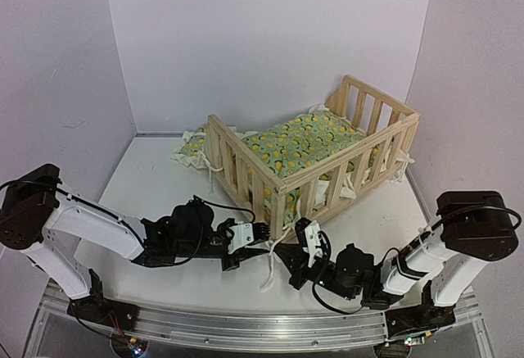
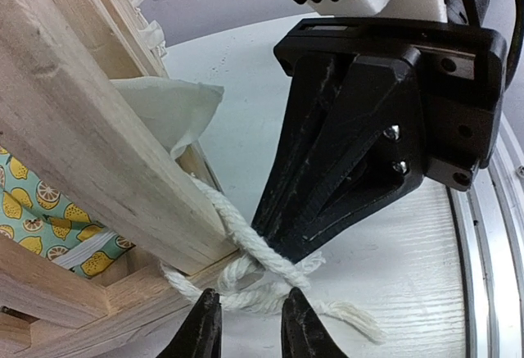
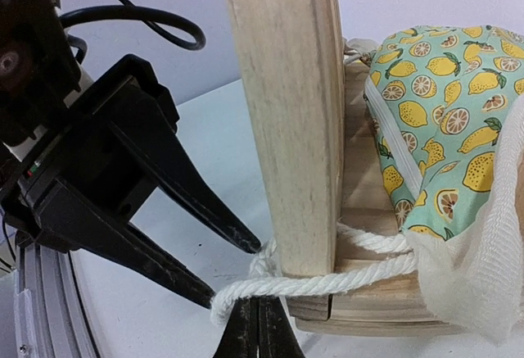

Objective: Set up the pet bed

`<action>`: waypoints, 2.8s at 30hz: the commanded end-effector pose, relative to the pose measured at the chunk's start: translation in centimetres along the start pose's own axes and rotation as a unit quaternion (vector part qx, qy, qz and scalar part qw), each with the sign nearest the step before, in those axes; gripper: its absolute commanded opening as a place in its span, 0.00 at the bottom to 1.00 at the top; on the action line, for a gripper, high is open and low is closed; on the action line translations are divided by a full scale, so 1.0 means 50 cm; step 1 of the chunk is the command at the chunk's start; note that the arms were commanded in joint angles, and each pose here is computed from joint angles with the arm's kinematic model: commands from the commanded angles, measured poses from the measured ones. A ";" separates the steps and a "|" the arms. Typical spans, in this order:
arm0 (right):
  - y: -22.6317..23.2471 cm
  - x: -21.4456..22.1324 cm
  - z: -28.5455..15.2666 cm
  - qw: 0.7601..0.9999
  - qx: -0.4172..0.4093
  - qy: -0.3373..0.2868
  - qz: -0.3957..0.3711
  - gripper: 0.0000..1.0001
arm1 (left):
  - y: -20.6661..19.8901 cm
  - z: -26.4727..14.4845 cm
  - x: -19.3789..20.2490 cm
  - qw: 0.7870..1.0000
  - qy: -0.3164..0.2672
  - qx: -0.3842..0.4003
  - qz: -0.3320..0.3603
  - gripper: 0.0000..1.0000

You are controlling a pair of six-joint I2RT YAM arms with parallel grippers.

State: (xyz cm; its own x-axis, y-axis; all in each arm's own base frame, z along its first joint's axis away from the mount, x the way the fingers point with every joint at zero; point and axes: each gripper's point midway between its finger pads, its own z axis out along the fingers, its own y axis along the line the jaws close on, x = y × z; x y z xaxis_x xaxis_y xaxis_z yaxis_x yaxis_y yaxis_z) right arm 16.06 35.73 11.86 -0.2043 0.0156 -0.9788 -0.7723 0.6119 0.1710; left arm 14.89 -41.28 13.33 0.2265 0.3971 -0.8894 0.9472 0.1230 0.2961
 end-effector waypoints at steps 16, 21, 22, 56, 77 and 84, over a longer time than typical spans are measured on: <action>0.019 -0.059 0.004 0.999 -0.018 -0.043 0.008 0.00 | 0.030 0.022 -0.047 0.994 0.001 -0.012 0.112 0.32; 0.019 -0.062 0.003 0.999 -0.018 -0.045 0.008 0.00 | 0.028 0.035 -0.053 0.992 0.000 -0.012 0.125 0.31; 0.019 -0.063 0.003 0.999 -0.018 -0.045 0.008 0.00 | 0.026 0.037 -0.052 0.992 0.001 -0.008 0.127 0.30; 0.017 -0.048 -0.004 0.999 -0.014 0.003 0.039 0.19 | 0.007 0.014 -0.073 0.999 -0.015 -0.033 0.031 0.00; -0.003 -0.048 -0.015 0.999 0.014 0.008 0.049 0.17 | 0.000 0.024 -0.092 0.999 -0.029 -0.015 -0.044 0.00; 0.007 -0.074 -0.018 0.998 -0.001 -0.018 0.056 0.00 | 0.003 0.027 -0.091 0.998 -0.028 -0.018 -0.053 0.00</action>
State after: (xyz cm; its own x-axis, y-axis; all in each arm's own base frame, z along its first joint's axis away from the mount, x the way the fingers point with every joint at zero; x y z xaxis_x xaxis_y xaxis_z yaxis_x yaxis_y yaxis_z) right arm 15.78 34.24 11.93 -0.3103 -0.0143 -0.9505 -0.7385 0.6332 0.2316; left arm 15.13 -42.79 13.94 0.1237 0.4210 -0.8986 0.9490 0.2145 0.2311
